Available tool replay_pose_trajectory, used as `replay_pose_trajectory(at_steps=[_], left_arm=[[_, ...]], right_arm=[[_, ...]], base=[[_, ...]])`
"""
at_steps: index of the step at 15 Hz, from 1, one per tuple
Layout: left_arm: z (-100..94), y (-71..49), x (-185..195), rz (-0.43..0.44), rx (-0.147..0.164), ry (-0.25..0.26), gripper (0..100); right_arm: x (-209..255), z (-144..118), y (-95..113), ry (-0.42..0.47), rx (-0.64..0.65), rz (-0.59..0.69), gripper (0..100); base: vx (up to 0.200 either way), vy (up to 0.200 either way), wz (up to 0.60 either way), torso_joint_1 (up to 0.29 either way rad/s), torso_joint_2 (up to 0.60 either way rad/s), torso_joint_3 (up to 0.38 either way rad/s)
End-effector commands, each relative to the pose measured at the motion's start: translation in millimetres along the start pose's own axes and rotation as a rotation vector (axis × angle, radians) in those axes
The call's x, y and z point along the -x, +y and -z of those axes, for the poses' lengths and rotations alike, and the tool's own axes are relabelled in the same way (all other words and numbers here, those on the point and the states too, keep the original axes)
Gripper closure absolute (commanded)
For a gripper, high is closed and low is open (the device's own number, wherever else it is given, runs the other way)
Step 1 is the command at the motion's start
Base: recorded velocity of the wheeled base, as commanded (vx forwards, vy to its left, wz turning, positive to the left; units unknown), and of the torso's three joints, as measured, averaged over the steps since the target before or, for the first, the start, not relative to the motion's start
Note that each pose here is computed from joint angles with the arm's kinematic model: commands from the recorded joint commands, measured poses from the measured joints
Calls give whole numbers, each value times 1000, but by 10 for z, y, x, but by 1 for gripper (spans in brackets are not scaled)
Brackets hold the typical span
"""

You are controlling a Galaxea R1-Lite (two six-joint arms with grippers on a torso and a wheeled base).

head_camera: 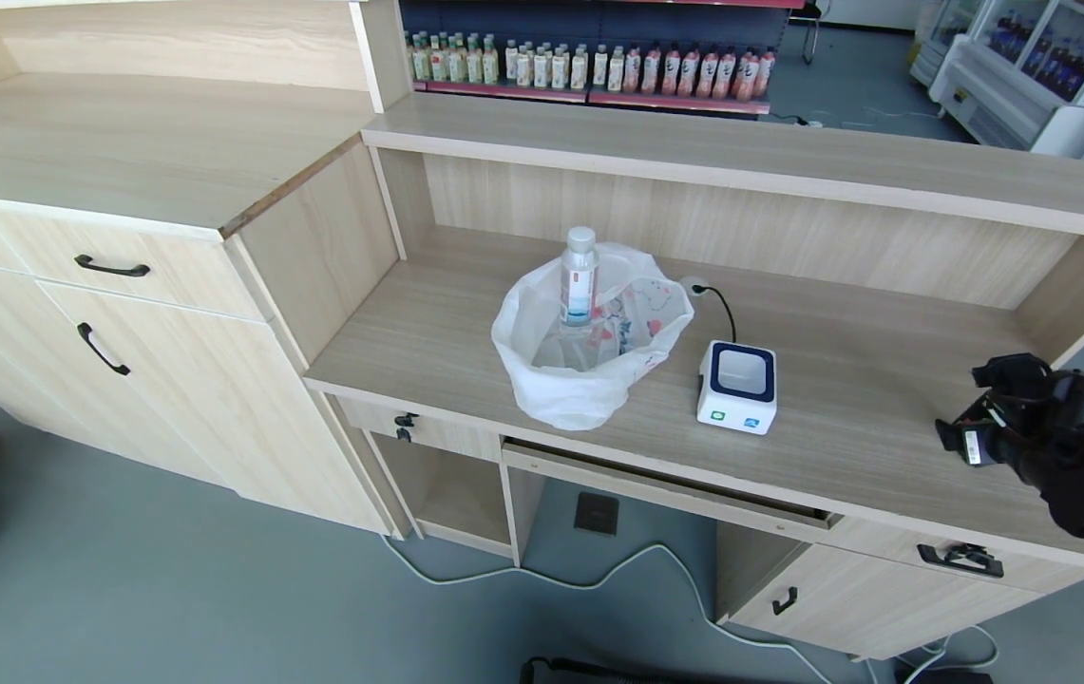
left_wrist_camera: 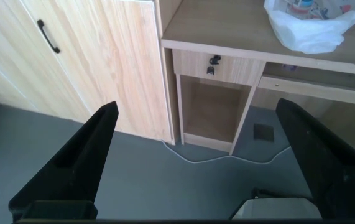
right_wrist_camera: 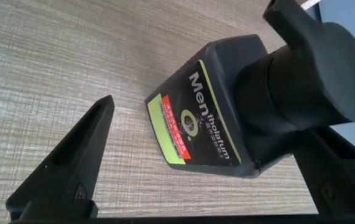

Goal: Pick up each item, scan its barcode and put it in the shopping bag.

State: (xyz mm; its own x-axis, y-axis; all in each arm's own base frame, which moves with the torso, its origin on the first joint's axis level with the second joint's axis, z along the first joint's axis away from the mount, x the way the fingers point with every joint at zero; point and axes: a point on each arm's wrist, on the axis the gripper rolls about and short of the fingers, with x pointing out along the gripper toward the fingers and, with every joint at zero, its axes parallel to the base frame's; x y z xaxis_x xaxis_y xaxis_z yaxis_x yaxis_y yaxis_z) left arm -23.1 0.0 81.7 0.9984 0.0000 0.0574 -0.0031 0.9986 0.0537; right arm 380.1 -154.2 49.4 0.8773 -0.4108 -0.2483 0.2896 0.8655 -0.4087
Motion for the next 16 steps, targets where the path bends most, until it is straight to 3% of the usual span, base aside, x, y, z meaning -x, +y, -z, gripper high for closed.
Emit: replay_pose_trajectory(at_steps=[1,5,6,12,16], left_arm=[[0,0,0,0,0,-1,0],[-2,0,0,0,0,-2,0],[0,0,0,0,0,-1,0],[0,0,0,0,0,-1,0],[0,0,0,0,0,-1,0]], right_arm=[[-49,20,34,0,1,-5,0],[-98,46,99,1,5,-17,0],[-114,27,106,-7,5,-17,100],[-108,-267,32,-96,31,13,100],[314,-553,-159,-96,254,32,100]], base=[[0,0,0,0,0,0],[0,0,0,0,0,0],[0,0,0,0,0,0],[0,0,0,0,0,0],[0,0,0,0,0,0]])
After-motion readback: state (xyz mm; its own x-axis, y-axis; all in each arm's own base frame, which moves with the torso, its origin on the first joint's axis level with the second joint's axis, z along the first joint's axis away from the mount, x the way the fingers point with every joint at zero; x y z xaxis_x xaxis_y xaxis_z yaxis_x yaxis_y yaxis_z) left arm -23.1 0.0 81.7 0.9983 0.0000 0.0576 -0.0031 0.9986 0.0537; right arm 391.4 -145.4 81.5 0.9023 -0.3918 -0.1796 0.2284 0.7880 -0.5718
